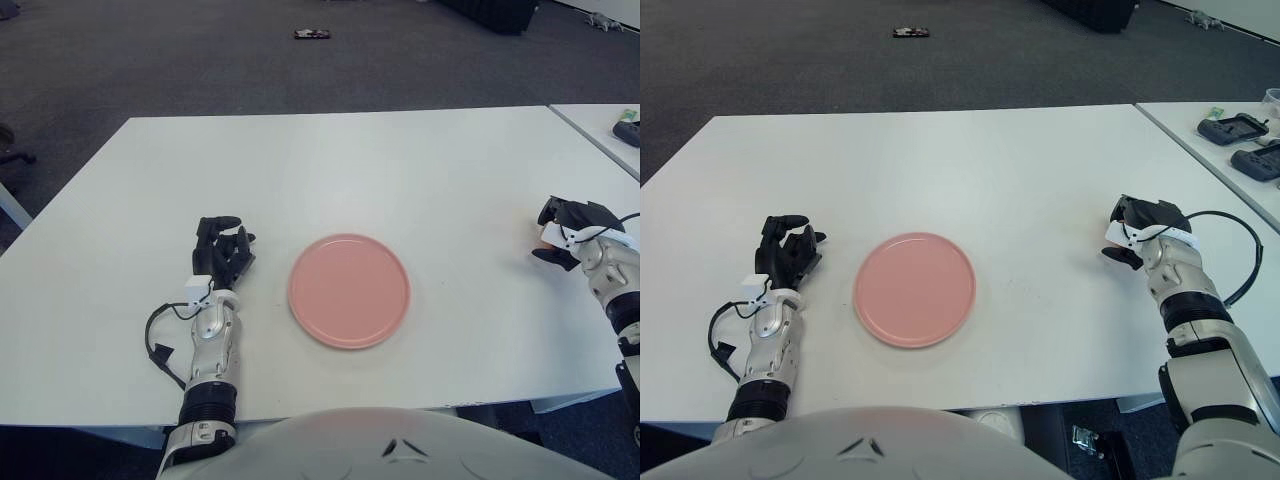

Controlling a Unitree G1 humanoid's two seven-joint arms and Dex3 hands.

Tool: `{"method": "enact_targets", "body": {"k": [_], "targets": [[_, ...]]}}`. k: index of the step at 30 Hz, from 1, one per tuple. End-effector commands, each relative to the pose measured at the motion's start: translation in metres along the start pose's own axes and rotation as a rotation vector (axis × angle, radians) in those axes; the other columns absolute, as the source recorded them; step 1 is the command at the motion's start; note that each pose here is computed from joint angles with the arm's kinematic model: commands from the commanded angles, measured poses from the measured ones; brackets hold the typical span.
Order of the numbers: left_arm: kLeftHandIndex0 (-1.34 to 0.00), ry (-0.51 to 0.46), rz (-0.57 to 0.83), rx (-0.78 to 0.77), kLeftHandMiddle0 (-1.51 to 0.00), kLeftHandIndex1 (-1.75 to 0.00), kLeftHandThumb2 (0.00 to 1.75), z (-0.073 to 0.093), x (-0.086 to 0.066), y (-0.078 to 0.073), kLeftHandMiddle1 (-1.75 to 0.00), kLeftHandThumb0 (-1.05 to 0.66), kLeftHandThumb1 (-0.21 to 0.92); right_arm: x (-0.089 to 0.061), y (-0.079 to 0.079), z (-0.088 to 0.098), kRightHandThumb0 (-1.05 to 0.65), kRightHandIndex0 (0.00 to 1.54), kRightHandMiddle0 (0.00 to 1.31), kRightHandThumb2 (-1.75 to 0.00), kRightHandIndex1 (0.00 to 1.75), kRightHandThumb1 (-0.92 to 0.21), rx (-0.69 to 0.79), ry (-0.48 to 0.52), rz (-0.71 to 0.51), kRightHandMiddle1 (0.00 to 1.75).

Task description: Put the apple into the plate.

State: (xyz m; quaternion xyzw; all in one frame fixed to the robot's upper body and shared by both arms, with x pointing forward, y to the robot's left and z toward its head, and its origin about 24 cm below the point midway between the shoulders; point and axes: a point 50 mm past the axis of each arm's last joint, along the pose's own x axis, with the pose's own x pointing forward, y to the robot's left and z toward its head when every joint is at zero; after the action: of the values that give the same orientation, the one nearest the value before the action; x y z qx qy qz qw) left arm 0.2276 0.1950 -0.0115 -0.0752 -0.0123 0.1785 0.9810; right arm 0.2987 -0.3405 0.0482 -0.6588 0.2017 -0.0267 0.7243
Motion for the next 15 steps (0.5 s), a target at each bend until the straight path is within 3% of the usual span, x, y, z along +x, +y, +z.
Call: {"method": "enact_targets", "body": {"k": [1,8,15], "targets": [[-0.29,0.069,0.016,0.008,-0.48,-1.75,0.76,-0.0114,-0.0045,0.0066,-1.49,-0.37,0.76,-0.0011,-0.0015,0.0046,-0.01,0.73,0.67,-1.51,1.75,-0.1,0.014,-0.012,-0.013,1.58],[-0.29,0.065,0.006,0.029,-0.47,-1.75,0.75,-0.0119,-0.0037,0.0073,-1.5,-0.37,0.76,-0.0038,-0.0033,0.0064,-0.01,0.74,0.58,-1.56,1.74,-0.1,0.022,-0.023,-0.05,1.72],[-0.28,0.07,0.011,0.027,-0.45,-1.75,0.75,-0.0122,-0.0031,0.0069,-1.5,-0.37,0.77,-0.0065,-0.0062,0.0059,0.0,0.76,0.54,-1.53,1.7,-0.12,0.044,-0.04,-0.11,1.74]]}}
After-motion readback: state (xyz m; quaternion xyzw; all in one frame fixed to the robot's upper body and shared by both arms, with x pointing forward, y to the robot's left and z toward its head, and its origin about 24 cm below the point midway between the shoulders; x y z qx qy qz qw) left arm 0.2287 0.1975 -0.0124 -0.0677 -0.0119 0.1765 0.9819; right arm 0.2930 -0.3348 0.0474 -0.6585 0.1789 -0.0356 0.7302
